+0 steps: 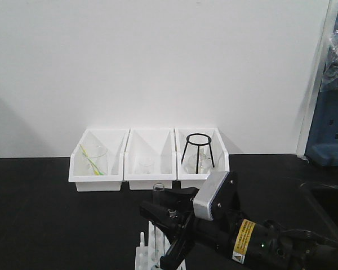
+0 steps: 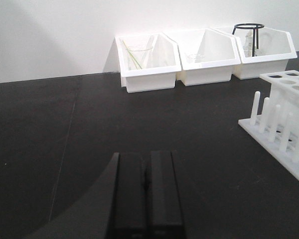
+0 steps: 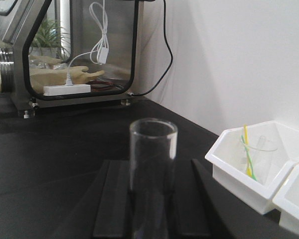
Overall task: Flip and reinsert test tube from rack
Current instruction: 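Lower the held test tube back into the rack hole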
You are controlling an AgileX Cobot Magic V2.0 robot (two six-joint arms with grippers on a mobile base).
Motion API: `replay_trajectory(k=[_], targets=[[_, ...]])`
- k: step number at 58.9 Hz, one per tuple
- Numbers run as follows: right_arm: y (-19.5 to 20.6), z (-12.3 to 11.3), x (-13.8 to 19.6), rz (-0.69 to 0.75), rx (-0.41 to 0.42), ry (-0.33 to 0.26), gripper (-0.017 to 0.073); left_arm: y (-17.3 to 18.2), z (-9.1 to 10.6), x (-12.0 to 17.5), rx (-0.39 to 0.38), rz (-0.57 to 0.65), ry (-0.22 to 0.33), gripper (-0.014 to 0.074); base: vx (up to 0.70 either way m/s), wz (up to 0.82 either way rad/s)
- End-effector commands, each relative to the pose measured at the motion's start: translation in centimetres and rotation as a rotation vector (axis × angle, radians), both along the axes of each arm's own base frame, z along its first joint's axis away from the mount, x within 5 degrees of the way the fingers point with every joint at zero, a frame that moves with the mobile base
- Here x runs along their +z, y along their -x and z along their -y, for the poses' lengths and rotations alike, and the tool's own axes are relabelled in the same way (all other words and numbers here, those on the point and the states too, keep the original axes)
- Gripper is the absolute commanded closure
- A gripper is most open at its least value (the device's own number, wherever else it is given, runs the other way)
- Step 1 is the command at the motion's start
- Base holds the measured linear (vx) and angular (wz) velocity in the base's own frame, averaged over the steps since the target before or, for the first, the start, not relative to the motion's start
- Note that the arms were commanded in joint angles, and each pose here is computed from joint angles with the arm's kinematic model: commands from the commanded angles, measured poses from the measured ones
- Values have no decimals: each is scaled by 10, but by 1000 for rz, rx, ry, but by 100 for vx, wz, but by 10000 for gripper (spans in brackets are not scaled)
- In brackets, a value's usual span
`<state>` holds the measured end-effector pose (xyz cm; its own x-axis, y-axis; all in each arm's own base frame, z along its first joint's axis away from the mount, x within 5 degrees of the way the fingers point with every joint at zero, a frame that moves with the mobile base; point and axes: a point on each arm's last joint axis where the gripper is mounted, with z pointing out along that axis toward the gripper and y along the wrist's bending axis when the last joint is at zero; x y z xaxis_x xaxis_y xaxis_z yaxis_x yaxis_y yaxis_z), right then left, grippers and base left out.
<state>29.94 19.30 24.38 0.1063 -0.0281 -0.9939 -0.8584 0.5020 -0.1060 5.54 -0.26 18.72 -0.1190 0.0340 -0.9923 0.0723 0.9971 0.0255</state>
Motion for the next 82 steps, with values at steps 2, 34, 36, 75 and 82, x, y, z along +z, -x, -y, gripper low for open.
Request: replay_trajectory(k=[2, 34, 36, 75, 82], targets=[[2, 0, 28, 153, 30, -118, 570, 0, 1, 9, -14, 89, 22, 599, 0, 0], [-14, -3, -3, 107, -13, -137, 570, 0, 1, 9, -14, 89, 22, 599, 0, 0], [-15, -4, -7, 96, -13, -132, 570, 0, 1, 9, -14, 89, 22, 599, 0, 0], [-24, -9, -57, 8, -1, -62, 421, 0, 1, 9, -14, 89, 22, 599, 0, 0], [-23, -10, -55, 21, 9, -83, 290, 0, 1, 9, -14, 89, 22, 599, 0, 0]])
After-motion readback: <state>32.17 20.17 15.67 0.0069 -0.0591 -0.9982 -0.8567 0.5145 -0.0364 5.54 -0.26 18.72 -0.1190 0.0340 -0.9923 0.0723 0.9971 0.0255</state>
